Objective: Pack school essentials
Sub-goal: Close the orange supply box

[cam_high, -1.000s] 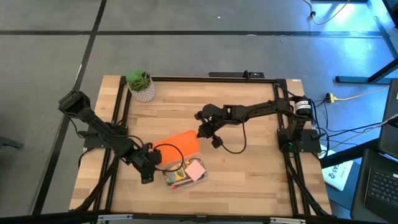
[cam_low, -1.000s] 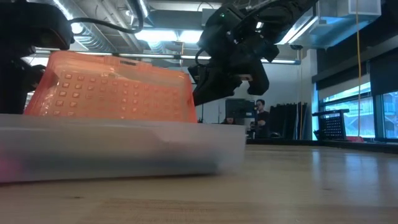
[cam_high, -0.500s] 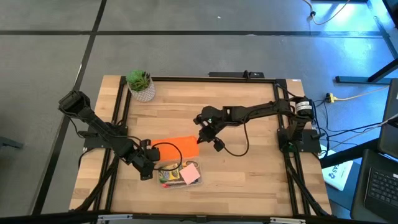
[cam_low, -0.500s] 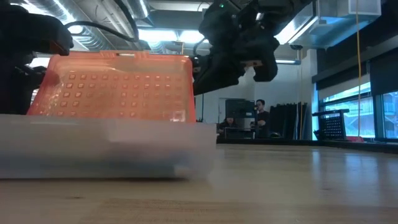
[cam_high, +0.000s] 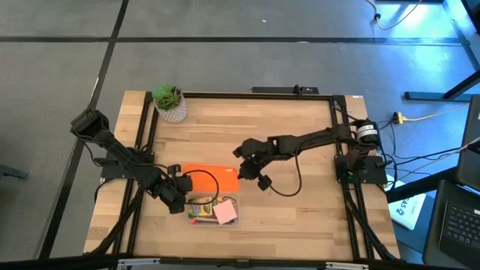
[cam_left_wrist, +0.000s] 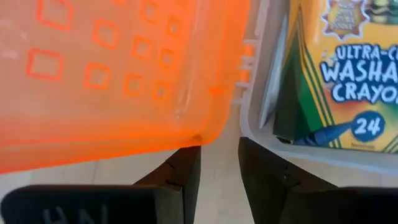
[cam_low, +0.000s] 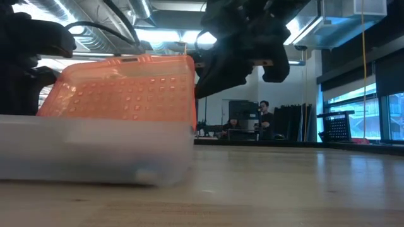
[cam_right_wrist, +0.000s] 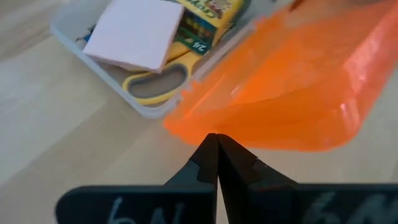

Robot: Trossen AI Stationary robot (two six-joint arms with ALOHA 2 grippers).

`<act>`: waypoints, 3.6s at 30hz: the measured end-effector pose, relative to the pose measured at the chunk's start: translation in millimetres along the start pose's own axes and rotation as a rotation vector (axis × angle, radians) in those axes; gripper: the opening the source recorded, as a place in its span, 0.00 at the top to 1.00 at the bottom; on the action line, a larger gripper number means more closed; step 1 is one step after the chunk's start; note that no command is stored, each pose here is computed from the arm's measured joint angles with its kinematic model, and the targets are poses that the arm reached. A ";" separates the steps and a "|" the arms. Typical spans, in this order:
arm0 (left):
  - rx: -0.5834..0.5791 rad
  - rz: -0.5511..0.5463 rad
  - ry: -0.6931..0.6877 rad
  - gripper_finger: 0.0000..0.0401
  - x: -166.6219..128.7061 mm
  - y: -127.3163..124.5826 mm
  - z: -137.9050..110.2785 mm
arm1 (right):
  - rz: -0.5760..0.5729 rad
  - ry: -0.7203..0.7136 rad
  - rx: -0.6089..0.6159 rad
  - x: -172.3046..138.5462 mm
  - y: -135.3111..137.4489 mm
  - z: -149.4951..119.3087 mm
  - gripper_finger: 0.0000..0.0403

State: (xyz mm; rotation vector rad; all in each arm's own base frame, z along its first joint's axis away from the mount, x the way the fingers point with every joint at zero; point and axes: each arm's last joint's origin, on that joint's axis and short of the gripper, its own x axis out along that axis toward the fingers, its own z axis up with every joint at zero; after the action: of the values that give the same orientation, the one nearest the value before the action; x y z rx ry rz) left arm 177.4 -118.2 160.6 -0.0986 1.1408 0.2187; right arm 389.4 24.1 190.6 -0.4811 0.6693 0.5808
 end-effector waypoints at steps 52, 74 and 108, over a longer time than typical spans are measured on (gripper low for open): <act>-0.184 -0.016 0.059 0.74 -23.6 14.0 7.1 | -0.061 0.158 0.417 34.0 -4.7 -77.9 0.98; -0.204 0.056 0.022 0.74 -74.5 27.4 21.3 | 0.015 -0.137 0.313 30.2 -13.7 -53.9 0.98; -0.311 0.182 0.134 0.74 -70.5 60.5 2.6 | -0.004 -0.307 0.227 27.6 -19.3 -37.5 0.98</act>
State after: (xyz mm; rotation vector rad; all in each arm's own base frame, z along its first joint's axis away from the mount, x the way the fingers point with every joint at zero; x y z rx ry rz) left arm 138.1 -67.3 227.8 -0.2882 1.2435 0.5578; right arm 403.1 -2.6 150.0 -0.1748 0.4338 0.5533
